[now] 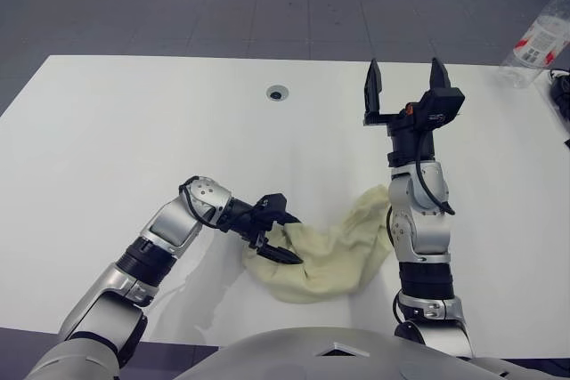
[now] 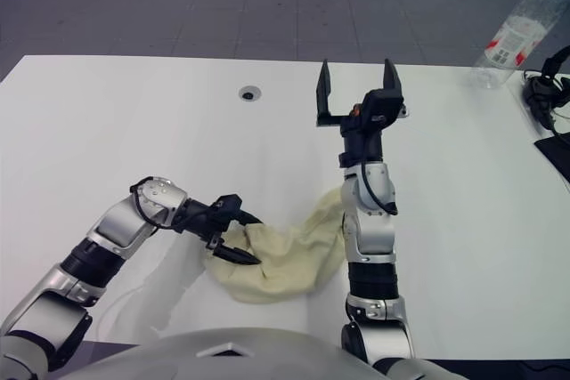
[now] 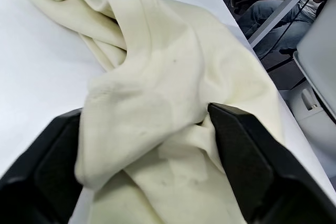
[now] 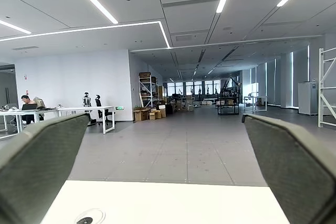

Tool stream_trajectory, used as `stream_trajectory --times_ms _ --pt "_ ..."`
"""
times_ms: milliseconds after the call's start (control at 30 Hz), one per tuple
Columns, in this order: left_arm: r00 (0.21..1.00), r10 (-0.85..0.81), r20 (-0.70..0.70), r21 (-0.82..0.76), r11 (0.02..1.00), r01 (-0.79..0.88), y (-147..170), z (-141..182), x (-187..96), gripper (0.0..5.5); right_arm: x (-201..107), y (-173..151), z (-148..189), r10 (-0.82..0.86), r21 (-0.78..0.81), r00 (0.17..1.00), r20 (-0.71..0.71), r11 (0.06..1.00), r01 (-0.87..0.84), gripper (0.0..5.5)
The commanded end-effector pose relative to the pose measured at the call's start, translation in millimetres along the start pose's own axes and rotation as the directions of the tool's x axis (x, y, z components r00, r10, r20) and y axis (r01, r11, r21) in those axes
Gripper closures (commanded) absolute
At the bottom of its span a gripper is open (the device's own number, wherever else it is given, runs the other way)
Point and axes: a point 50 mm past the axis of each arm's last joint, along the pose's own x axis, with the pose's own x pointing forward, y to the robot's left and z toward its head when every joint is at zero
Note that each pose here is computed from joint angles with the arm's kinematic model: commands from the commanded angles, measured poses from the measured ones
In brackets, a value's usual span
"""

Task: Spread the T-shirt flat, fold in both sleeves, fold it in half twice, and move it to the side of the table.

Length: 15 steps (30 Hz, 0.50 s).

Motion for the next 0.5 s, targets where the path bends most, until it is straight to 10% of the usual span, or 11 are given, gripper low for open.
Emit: stream_trajectory --times_ms 33,500 --pt "1.000 -0.017 -0.007 0.020 1.000 0.017 -3.9 3.2 -1.7 2.68 0.9 1.4 2.5 0.001 0.004 1.000 0.009 1.000 -0.001 0.10" --pt "0.999 -0.013 0.045 0.041 0.999 0.011 -4.6 12.1 -7.9 5.03 1.3 2.2 1.5 0.009 -0.004 1.000 0.007 1.000 -0.009 0.10"
